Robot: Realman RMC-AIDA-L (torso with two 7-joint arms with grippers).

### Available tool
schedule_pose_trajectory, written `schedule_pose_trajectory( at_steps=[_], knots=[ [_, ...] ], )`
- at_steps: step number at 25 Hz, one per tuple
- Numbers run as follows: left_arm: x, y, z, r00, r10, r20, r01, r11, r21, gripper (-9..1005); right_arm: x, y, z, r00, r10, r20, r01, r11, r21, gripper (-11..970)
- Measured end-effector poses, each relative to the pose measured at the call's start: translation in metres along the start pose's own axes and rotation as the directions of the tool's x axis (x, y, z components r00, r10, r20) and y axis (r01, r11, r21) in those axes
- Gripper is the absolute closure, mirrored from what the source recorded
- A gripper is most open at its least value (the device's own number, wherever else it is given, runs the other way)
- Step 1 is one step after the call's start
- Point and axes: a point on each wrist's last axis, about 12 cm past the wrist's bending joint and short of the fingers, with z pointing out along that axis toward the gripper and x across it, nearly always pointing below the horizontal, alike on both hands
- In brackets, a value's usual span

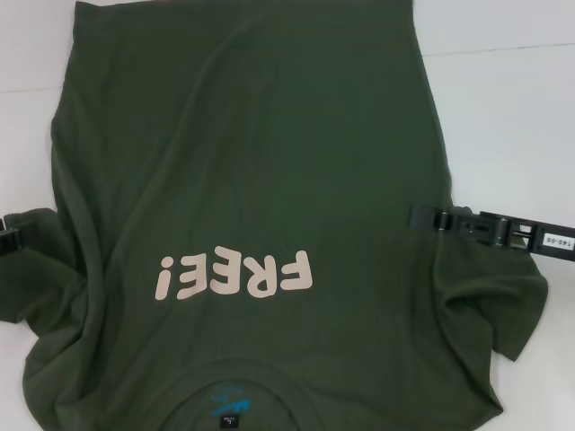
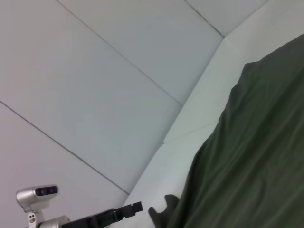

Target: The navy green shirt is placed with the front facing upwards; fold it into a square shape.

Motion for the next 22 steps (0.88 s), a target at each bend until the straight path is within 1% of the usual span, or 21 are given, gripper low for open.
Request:
schedule_pose_trajectory(
  at_steps=[6,10,15,20,22],
  knots=[
    [-0.005,0.002,0.002,1.0,0.012,-0.002,-0.012,1.0,-0.014,330,-0.002,-0.005,-0.021,0.999,0.022,0.037,-0.024,0.999,0.043,133],
    [-0.007,0.005,0.003,1.0,0.004,-0.001,-0.004,0.999,-0.041,346,-0.004,-0.004,-0.032,0.997,0.032,0.063,-0.035,0.998,0.049,133],
    [-0.007,0.007,0.002,1.0,-0.008,-0.001,0.008,0.998,-0.059,373,-0.006,-0.004,-0.039,0.996,0.035,0.086,-0.039,0.998,0.052,132],
    [-0.004,0.012,0.002,0.999,-0.024,-0.032,0.02,0.995,-0.1,287,-0.009,-0.005,-0.043,0.995,0.03,0.091,-0.035,0.998,0.06,132],
    [-0.002,0.014,0.002,0.999,-0.025,-0.037,0.02,0.993,-0.117,216,-0.009,-0.005,-0.044,0.995,0.03,0.091,-0.036,0.997,0.061,132]
  ],
)
